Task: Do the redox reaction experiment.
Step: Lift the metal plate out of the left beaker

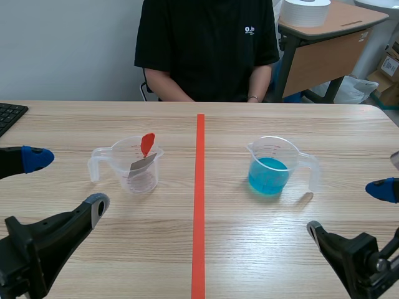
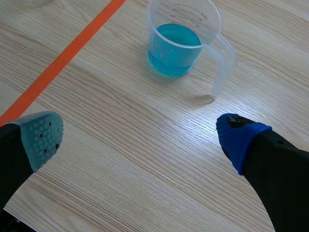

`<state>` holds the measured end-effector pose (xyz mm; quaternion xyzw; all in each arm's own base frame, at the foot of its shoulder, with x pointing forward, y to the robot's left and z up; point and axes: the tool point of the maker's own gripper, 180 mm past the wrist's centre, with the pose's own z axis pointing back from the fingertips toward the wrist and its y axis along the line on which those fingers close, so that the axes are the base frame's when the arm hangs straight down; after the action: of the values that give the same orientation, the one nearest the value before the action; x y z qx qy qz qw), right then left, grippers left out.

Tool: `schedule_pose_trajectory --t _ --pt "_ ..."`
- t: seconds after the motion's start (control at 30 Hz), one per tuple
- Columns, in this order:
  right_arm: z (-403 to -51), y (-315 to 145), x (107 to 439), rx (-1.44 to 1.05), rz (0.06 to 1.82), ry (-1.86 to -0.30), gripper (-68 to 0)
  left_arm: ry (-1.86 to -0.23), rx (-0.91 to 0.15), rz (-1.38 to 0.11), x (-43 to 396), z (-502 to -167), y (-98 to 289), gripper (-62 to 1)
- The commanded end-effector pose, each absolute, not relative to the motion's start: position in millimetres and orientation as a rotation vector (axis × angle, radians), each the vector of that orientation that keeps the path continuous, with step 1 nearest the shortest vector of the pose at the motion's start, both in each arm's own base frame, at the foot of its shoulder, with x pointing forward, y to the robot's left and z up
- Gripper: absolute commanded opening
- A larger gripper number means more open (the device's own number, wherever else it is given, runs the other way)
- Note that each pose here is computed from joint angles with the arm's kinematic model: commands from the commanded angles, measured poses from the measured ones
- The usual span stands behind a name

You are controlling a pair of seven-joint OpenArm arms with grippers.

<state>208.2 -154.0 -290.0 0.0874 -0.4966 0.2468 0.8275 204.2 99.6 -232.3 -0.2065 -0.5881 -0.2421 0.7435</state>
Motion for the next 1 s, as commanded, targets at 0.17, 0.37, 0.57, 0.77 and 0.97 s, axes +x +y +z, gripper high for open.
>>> schedule_pose_trajectory --t 0.17,0.37,0.57,0.77,0.97 --pt "-282 -153 214 0.175 0.548 -1.084 0.4 -1.319 -0.457 -0.516 207 -225 99 1.4" --pt "-281 -153 214 0.176 0.548 -1.088 0.4 -1.319 -0.457 -0.516 207 -225 99 1.4" --pt "-279 -152 215 0.178 0.548 -1.102 0.4 -1.317 -0.456 -0.516 207 -225 99 1.4" --pt "-276 -151 216 0.175 0.566 -1.123 0.4 -1.313 -0.423 -0.533 207 -227 104 1.4" --pt "-265 -147 219 0.188 0.583 -1.185 0.4 -1.270 -0.320 -0.538 201 -235 131 1.4"
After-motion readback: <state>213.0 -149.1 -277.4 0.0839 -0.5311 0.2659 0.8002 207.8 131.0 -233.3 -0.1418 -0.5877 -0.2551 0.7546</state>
